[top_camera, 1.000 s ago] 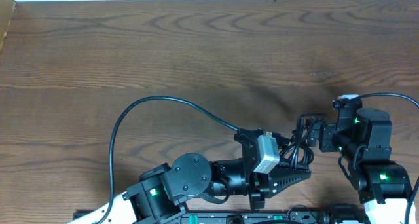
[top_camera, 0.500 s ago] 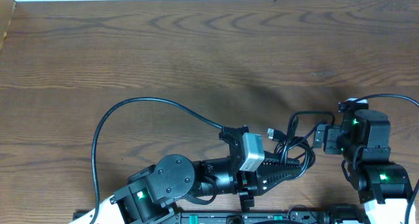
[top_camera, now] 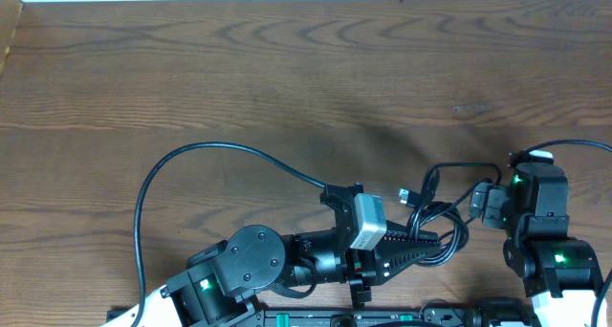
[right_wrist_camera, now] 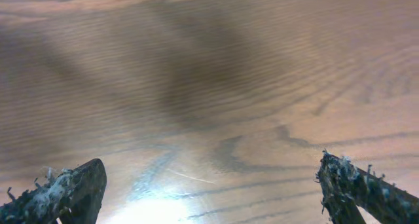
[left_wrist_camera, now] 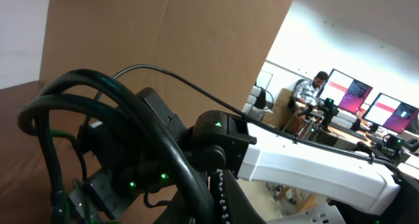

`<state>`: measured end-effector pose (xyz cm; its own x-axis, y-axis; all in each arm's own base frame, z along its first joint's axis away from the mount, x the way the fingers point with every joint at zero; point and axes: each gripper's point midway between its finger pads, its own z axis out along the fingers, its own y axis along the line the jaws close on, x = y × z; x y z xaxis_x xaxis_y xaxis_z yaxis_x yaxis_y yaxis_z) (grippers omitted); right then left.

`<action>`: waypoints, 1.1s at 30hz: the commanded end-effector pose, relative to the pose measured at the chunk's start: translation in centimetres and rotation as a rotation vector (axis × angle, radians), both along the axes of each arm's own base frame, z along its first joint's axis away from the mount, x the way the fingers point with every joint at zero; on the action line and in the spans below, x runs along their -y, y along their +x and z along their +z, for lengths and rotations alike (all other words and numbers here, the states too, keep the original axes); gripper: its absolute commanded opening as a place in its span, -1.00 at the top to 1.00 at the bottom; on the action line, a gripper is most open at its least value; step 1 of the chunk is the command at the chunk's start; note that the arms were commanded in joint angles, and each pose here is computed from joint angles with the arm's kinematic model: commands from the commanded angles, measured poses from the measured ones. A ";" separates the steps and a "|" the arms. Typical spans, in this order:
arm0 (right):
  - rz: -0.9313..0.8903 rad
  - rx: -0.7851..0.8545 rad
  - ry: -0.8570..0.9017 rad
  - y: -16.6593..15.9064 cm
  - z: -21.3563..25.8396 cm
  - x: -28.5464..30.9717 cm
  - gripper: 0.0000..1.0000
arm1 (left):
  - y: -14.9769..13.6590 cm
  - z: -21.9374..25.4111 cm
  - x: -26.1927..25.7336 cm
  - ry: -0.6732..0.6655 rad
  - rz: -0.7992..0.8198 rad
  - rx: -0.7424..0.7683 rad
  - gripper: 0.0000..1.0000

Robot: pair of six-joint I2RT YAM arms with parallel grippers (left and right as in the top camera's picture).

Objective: Untangle cables

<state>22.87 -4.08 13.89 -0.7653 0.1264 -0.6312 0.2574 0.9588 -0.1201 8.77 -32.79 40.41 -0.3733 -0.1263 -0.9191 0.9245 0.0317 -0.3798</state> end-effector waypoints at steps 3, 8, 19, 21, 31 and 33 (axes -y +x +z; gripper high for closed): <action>-0.103 0.025 -0.039 -0.2 0.8 1.6 -0.99 | -0.5 1.0 -0.7 -0.032 -0.012 0.037 0.85; -0.215 0.003 -0.113 -1.6 0.9 3.5 -0.99 | -0.5 1.1 -0.7 -0.032 -0.012 0.037 0.86; -0.380 -0.001 -0.163 -3.5 1.1 5.5 -0.99 | 0.9 0.0 -0.8 0.012 0.066 0.032 0.85; -0.426 0.003 -0.174 -4.0 1.1 6.0 -0.99 | 2.1 -1.3 -0.9 0.058 0.125 0.007 0.85; -0.461 0.014 -0.181 -4.3 1.3 6.3 -0.99 | 5.4 -3.5 -3.3 0.162 0.257 0.009 0.85; -0.462 0.017 -0.180 -4.2 1.3 6.3 -0.98 | 6.4 -3.8 -4.5 0.178 0.302 -0.003 0.85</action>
